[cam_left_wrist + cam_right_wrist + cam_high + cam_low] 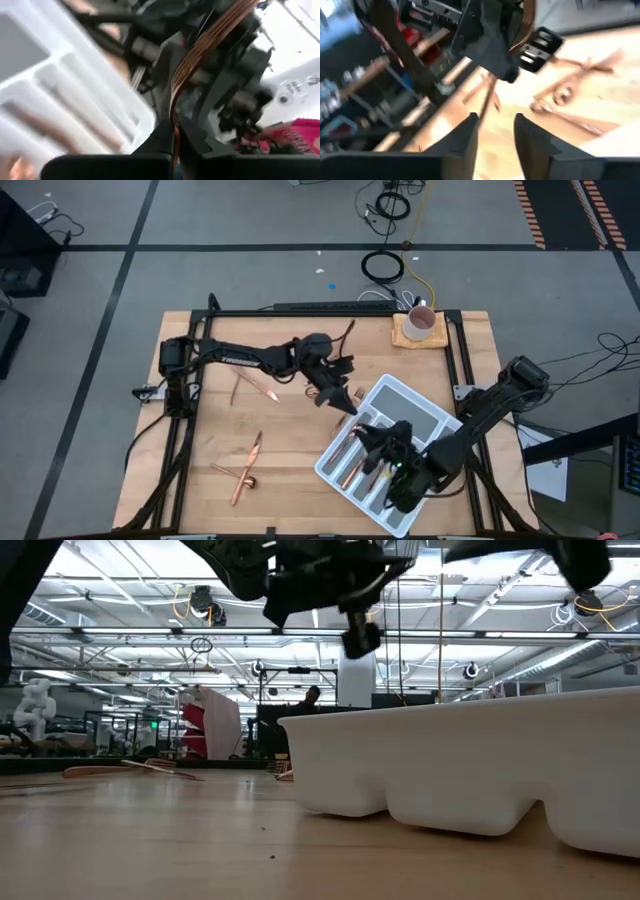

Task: Sort silverware
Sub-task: Put the gold fork into the cutlery tray with the other gold fork

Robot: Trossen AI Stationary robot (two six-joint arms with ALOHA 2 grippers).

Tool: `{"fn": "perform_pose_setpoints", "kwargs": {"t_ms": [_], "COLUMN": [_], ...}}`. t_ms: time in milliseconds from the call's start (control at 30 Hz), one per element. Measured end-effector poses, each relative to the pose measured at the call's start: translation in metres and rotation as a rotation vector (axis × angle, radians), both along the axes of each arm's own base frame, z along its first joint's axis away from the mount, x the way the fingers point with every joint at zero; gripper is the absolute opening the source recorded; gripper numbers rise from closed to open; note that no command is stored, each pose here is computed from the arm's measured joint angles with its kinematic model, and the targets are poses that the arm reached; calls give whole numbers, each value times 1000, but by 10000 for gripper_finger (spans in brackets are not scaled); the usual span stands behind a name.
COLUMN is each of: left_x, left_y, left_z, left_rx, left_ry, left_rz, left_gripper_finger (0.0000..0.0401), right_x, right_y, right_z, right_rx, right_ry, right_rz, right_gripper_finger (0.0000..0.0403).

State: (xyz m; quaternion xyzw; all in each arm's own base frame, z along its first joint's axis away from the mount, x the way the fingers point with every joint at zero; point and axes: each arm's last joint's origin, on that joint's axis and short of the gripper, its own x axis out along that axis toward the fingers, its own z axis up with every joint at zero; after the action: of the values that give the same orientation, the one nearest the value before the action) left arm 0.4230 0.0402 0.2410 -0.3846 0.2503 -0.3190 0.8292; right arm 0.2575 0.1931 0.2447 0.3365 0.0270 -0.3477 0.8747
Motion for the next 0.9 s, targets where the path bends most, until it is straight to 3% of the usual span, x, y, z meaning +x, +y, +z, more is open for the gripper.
{"fn": "perform_pose_setpoints", "kwargs": {"t_ms": [233, 367, 600, 900], "left_x": [-12, -13, -13, -12], "left_y": [-5, -10, -16, -16], "left_z": [-24, -28, -28, -28], "left_rx": [100, 127, 131, 134], "left_ry": [152, 168, 168, 175], "left_rz": [-65, -75, -84, -72], "left_gripper_finger": [7, 7, 7, 7], "right_x": [-48, -61, -36, 13], "right_y": [-51, -89, -138, -161], "right_z": [52, 80, 101, 75], "right_rx": [74, 121, 146, 165], "right_ry": [221, 345, 355, 416], "right_rz": [75, 215, 526, 740], "right_gripper_finger": [159, 159, 160, 160]}}
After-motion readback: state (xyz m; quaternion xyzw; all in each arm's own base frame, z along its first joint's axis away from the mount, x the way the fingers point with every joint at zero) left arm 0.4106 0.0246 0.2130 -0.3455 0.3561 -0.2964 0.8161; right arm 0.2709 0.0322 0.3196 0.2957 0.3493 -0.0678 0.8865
